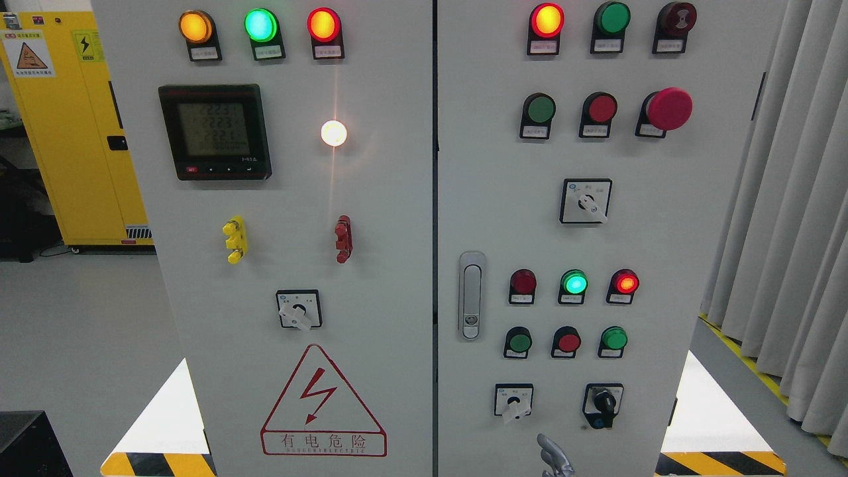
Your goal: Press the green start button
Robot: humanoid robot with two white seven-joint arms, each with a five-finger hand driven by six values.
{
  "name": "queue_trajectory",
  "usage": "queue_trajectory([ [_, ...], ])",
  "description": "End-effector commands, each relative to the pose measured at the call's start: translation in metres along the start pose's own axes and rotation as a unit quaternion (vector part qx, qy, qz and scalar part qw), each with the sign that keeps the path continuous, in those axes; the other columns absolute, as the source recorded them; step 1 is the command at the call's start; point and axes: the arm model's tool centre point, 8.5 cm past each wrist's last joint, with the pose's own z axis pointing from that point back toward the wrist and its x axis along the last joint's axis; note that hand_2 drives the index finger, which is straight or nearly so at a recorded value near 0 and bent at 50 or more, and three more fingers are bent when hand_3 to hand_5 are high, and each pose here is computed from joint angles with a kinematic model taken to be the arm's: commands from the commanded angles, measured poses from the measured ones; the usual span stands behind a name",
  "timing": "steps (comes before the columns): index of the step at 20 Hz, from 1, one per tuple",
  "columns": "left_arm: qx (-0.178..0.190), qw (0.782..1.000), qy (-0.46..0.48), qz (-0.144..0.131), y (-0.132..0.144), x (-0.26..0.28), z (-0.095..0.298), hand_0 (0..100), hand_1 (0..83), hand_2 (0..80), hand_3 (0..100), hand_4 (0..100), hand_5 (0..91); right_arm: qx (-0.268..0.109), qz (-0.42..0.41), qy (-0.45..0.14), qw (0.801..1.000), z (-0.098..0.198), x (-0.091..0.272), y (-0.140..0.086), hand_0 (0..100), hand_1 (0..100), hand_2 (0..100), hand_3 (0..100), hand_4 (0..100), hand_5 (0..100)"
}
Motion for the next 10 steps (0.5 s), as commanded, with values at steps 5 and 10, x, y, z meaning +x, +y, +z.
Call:
queue_trajectory([
  [5,0.000,1.000,0.000,0.000,0.0000,0.0002,0.0000,12,55.6,0.0,0,0,0.0,-0.006,0.002,-0.003,1.000,-0.0011,0.0008,-0.0041,32,49,0,9,15,10],
  [10,0.000,1.000,0.000,0.000,0.0000,0.0002,0.0000,12,55.6,0.0,0,0,0.0,-0.007,0.010,-0.003,1.000,-0.0018,0.0014,-0.0043,32,49,0,9,15,11],
])
